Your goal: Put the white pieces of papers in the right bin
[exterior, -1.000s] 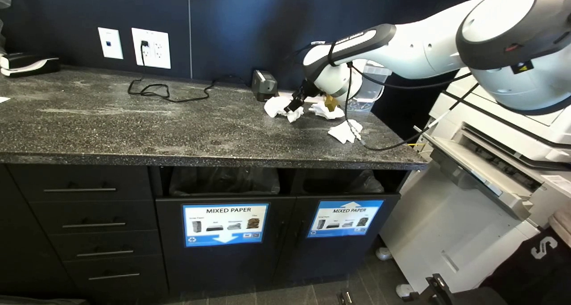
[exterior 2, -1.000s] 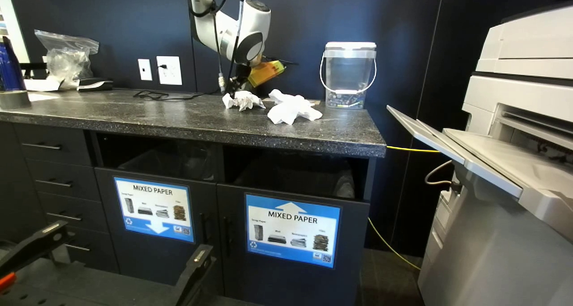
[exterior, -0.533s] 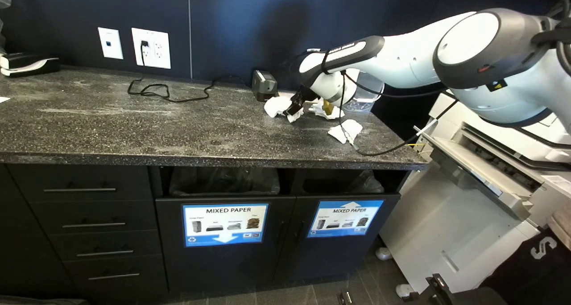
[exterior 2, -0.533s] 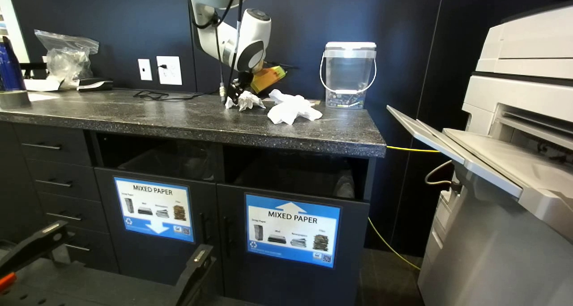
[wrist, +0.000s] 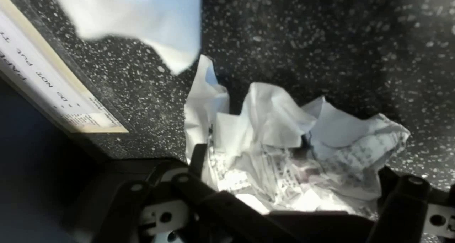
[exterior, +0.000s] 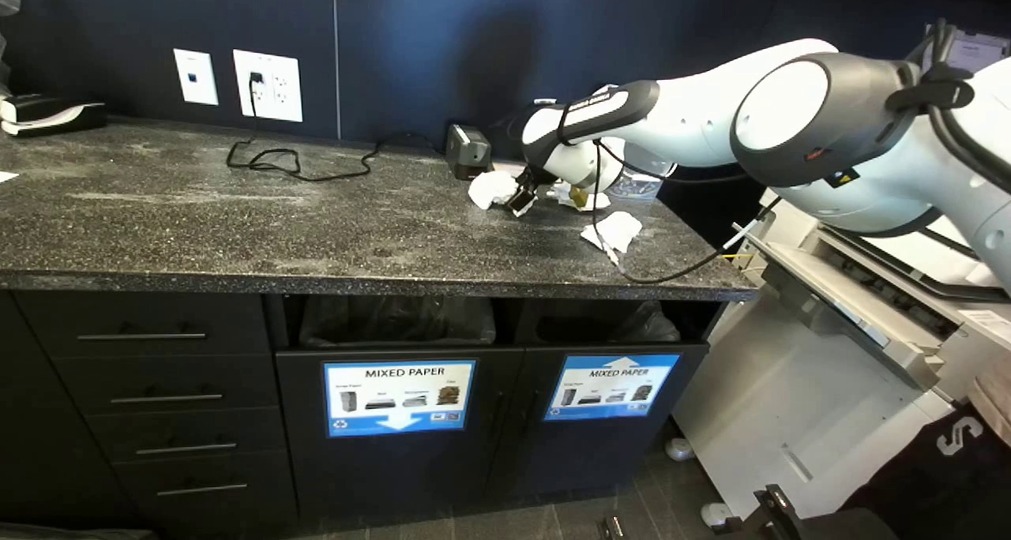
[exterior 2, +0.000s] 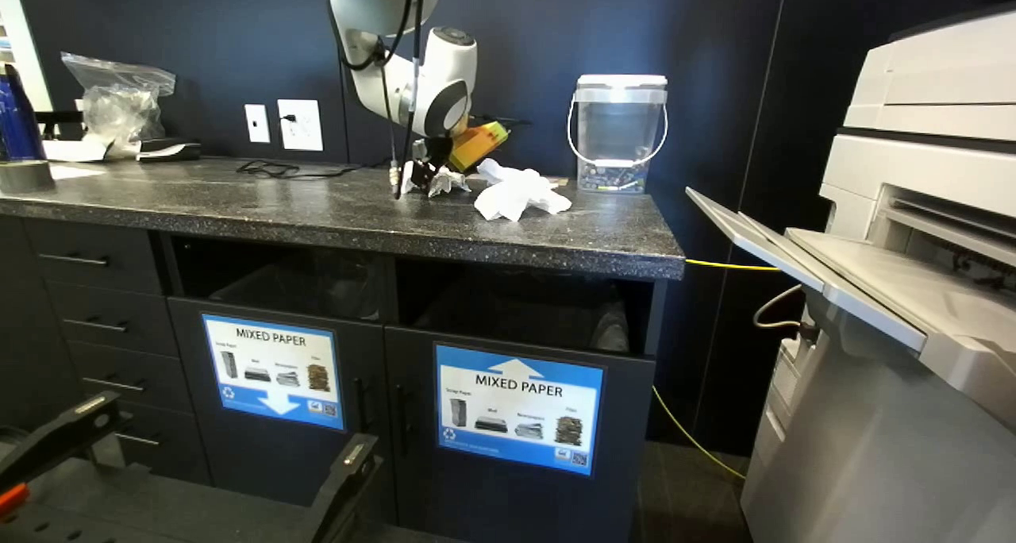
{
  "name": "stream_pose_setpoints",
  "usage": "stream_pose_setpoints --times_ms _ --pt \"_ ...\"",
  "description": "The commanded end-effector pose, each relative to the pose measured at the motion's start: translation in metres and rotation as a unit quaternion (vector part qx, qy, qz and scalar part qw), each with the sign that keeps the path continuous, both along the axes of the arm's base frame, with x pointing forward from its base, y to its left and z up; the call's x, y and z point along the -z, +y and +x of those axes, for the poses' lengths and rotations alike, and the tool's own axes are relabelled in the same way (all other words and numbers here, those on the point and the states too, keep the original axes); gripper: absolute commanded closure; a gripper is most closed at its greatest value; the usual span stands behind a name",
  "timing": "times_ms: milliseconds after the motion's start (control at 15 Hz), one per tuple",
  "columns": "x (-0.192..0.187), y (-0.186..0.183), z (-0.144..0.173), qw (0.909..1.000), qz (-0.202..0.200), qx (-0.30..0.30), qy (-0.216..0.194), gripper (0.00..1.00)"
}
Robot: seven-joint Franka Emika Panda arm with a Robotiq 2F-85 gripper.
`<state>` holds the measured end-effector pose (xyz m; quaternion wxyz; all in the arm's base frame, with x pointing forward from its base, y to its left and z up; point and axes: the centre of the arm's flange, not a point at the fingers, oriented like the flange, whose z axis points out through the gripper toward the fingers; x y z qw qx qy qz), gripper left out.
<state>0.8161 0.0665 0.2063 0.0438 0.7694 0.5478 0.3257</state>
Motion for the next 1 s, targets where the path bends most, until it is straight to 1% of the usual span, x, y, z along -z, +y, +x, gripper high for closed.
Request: stream_pose_setpoints --times_ms 0,67,133,200,267,333,400,467,533,667,733,800,867,933 --pt "-0.001 0.003 0.024 0.9999 -0.010 0.008 -0.010 0.00" --pt "-0.003 0.003 0.025 0.9999 -0.010 0.008 -0.011 0.25" --pt "-0.003 0.001 0.026 0.9998 -0.010 0.009 -0.012 0.27" --pt "-0.003 0.004 0.026 0.9998 -0.012 0.009 -0.013 0.33" --pt "-0.003 0.004 0.026 0.9998 -0.014 0.010 -0.012 0.41" --pt "-0.004 0.003 0.027 0.9998 -0.017 0.010 -0.009 0.51" --pt "-0.004 0.005 0.027 0.9997 -0.024 0.009 -0.004 0.58" --pt "-0.004 0.007 0.027 0.9996 -0.028 0.005 0.002 0.66" --pt "-0.005 0.007 0.027 0.9993 -0.036 0.006 0.009 0.73" --pt "-0.005 0.013 0.025 0.9979 -0.057 0.000 0.032 0.88" --pt "-0.005 0.016 0.023 0.9964 -0.068 -0.001 0.050 0.92" --pt "-0.006 0.019 0.022 0.9950 -0.078 -0.003 0.063 0.94" --pt "-0.007 0.024 0.018 0.9924 -0.087 -0.007 0.088 0.93" --pt "-0.009 0.027 0.015 0.9903 -0.092 -0.009 0.104 0.91"
